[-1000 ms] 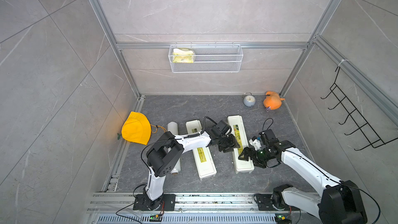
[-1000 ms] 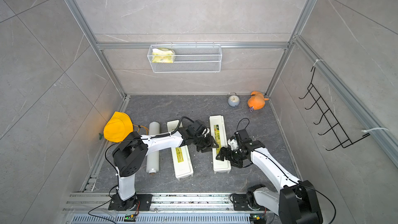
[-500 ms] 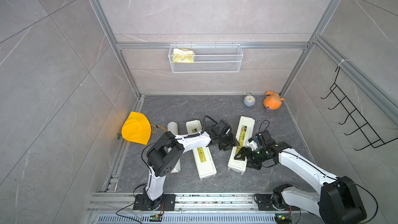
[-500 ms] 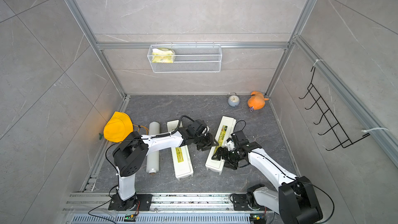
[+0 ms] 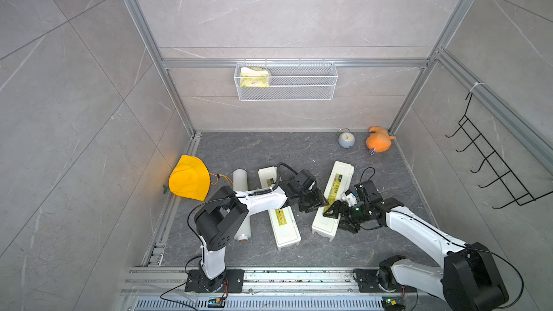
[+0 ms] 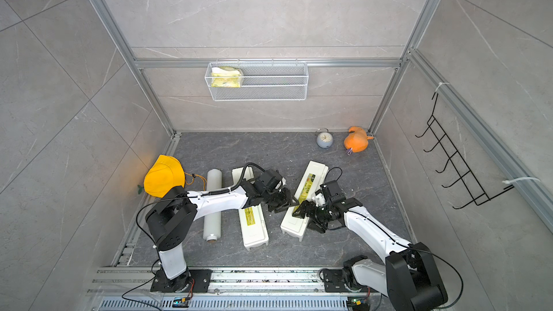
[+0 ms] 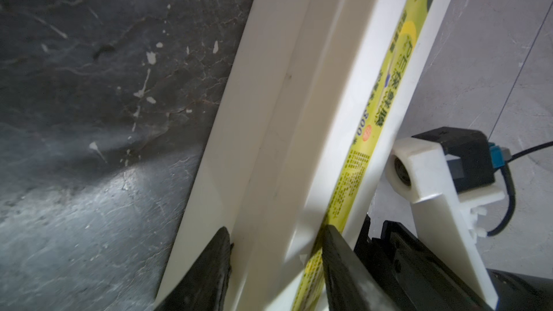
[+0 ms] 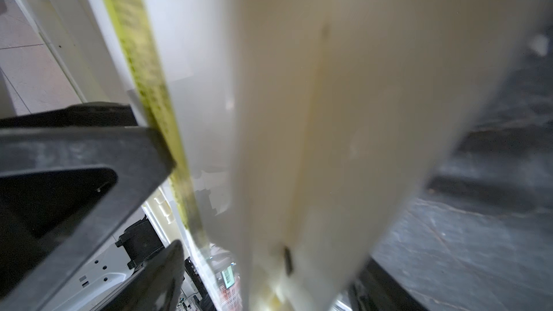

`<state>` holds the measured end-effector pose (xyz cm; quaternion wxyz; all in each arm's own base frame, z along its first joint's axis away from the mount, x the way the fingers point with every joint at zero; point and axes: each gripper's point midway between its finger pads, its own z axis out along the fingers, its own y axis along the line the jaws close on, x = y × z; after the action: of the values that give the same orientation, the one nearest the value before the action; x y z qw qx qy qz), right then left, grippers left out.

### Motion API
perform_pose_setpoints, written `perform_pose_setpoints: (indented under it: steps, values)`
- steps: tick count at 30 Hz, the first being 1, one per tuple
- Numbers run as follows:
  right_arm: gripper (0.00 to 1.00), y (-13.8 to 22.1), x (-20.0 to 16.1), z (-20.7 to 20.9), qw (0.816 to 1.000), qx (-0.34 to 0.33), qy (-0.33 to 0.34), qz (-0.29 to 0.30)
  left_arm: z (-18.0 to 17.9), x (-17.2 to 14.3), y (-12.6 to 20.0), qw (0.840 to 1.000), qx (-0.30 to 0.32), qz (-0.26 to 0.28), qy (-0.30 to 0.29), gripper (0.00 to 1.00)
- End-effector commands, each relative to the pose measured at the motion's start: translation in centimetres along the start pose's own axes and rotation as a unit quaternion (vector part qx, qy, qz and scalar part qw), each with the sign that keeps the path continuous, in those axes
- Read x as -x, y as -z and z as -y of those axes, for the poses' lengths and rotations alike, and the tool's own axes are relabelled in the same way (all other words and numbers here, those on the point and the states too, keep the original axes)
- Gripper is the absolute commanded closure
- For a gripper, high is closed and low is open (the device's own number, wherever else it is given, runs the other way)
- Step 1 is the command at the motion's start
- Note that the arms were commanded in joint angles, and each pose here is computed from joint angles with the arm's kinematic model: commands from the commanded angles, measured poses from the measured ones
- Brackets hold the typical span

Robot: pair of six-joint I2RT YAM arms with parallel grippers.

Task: Put plastic wrap rolls into dispensers
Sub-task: Close the lid on the plastic wrap cutting box.

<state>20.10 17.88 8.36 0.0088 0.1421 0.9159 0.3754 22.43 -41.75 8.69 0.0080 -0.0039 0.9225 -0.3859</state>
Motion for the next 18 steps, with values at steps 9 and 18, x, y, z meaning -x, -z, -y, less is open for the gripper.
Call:
perform_pose_setpoints:
  steps: [9,18]
  values:
    - [0.12,1.6,-2.1,-5.9,0.99,0.123,0.062,-0.028,-6.3,-7.8,-1.5,0.984,0.116,-0.129,0.033,0.5]
    - [0.1,0.0,-5.3,-4.9,0.989,0.107,0.061,-0.081,-6.7,-7.7,-1.7,0.984,0.122,-0.128,0.034,0.5]
